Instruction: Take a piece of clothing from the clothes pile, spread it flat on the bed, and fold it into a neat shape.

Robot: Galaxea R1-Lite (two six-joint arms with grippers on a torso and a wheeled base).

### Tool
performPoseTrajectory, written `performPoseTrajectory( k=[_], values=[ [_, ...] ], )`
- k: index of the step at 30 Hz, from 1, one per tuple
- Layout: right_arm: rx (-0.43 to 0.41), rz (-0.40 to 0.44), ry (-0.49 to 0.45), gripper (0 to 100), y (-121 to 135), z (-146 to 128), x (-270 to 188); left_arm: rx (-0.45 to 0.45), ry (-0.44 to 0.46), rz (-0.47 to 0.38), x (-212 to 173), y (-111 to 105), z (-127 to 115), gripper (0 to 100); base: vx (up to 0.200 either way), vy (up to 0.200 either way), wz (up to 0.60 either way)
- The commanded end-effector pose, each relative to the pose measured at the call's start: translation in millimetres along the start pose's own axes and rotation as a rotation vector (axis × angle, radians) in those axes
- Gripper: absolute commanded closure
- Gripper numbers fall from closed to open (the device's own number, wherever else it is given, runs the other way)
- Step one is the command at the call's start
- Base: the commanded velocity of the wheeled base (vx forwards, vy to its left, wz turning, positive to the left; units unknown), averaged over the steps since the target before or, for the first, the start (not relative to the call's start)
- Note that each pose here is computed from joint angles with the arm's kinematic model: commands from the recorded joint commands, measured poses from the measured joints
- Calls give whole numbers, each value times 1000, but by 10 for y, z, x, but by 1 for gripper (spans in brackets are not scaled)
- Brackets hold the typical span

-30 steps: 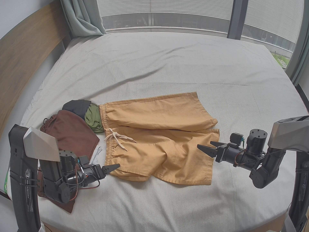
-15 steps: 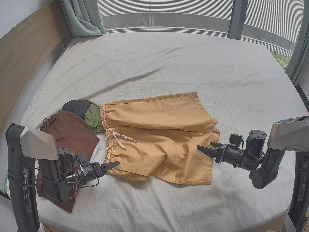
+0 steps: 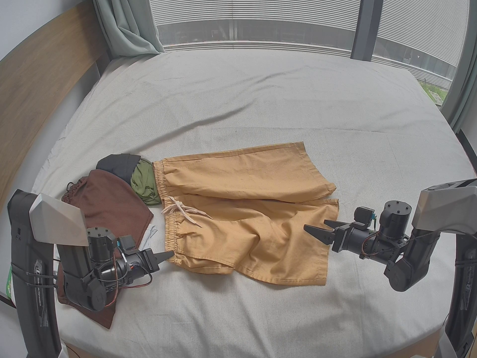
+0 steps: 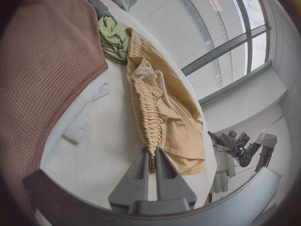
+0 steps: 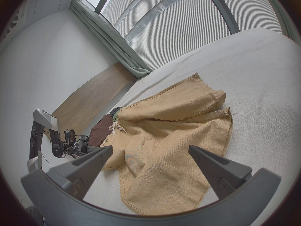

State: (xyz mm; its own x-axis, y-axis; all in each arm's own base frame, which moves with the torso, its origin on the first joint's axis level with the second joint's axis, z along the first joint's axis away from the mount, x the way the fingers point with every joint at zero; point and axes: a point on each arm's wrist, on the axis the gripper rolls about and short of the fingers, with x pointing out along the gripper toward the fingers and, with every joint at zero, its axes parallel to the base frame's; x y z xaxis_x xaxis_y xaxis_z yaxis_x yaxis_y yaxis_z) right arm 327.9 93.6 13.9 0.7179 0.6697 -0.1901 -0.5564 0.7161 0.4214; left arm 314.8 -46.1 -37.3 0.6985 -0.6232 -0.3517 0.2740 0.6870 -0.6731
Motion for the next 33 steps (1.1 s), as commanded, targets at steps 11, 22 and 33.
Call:
performPoseTrajectory(
  k=[11,22,33],
  values=[
    [-15,-17,65,0,-25,-137,-146,5,-20,7,-33,24,50,100,0,0,0],
    [31,-39,196,0,12,-411,-398,10,-28,5,-46,12,75,100,0,0,0],
    [86,-60,302,0,44,-639,-524,9,-27,5,-45,15,72,100,0,0,0]
  ],
)
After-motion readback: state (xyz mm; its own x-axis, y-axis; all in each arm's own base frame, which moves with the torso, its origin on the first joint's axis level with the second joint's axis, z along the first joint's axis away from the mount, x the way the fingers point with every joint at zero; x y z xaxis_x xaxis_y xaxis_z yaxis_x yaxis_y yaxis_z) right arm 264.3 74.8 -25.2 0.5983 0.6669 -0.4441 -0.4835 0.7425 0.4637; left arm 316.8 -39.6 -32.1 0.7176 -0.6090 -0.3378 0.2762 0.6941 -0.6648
